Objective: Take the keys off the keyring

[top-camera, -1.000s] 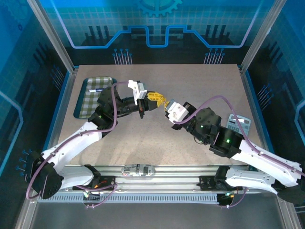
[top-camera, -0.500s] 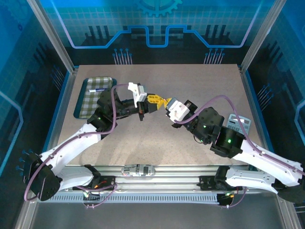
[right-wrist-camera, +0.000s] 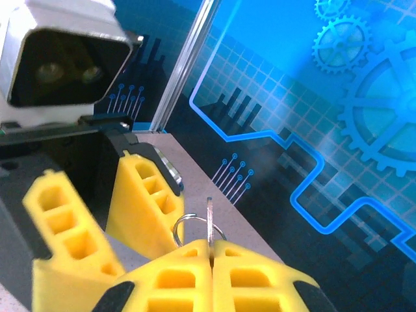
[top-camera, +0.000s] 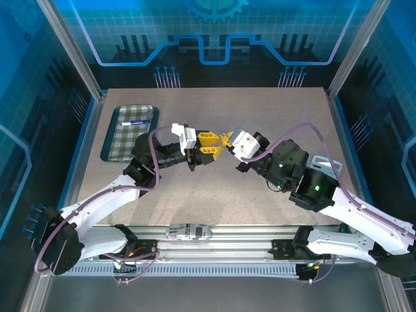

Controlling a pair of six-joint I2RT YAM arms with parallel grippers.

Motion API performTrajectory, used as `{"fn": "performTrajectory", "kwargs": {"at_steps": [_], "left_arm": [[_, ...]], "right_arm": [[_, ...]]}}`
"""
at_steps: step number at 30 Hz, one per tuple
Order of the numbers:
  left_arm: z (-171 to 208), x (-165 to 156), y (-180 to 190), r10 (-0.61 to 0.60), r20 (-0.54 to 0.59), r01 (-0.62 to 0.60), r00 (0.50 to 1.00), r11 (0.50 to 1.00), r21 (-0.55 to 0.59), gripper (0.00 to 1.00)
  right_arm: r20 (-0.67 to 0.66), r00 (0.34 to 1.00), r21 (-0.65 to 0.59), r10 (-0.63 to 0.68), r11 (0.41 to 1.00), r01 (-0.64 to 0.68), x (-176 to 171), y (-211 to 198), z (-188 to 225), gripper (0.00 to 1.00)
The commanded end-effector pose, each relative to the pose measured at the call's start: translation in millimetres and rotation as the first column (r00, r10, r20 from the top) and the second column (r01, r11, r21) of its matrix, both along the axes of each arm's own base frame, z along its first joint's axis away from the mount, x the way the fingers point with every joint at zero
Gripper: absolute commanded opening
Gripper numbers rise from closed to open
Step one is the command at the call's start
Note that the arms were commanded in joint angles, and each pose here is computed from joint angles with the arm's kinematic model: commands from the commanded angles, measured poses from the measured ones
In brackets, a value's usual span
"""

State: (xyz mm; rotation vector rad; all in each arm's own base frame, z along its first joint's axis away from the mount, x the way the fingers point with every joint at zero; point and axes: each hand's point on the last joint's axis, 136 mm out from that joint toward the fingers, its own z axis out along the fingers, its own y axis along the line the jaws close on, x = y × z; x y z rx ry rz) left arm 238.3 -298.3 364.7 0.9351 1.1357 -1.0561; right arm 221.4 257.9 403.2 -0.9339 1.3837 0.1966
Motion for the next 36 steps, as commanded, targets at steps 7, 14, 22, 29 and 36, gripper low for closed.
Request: {"fn": "performTrajectory", "kwargs": {"at_steps": [7,14,22,29,36], "left_arm": [[34.5,1.2,5.8,0.062,0.190,-0.031,0.980,0.986,-0.164,0.47],[37.8,-1.1,-2.0,0.005,0.203,0.028,0.979,0.987,-0.160,0.47],[38.1,-3.8,-10.2,-0.046,0.216,0.080,0.975,0.985,-0.152,0.50],[45.5,-7.6,-14.8,-0.076,0.252,0.117,0.965,0.981,-0.152,0.54],[43.4,-8.2,-19.4,-0.089,0.255,0.127,0.963,0.983,-0.136,0.50]], "right_arm": [[-0.092,0.994,0.092,0.057,0.995,-0.049,-6.3,-2.3,11.8,0.00],[-0.113,0.989,0.131,0.094,0.988,-0.079,-8.8,0.1,14.9,0.00],[-0.141,0.982,0.153,0.124,0.983,-0.102,-10.5,0.4,14.8,0.00],[-0.173,0.976,0.161,0.129,0.982,-0.101,-7.8,-1.1,9.8,0.00],[-0.189,0.972,0.163,0.137,0.981,-0.106,-6.2,0.5,8.1,0.00]]}}
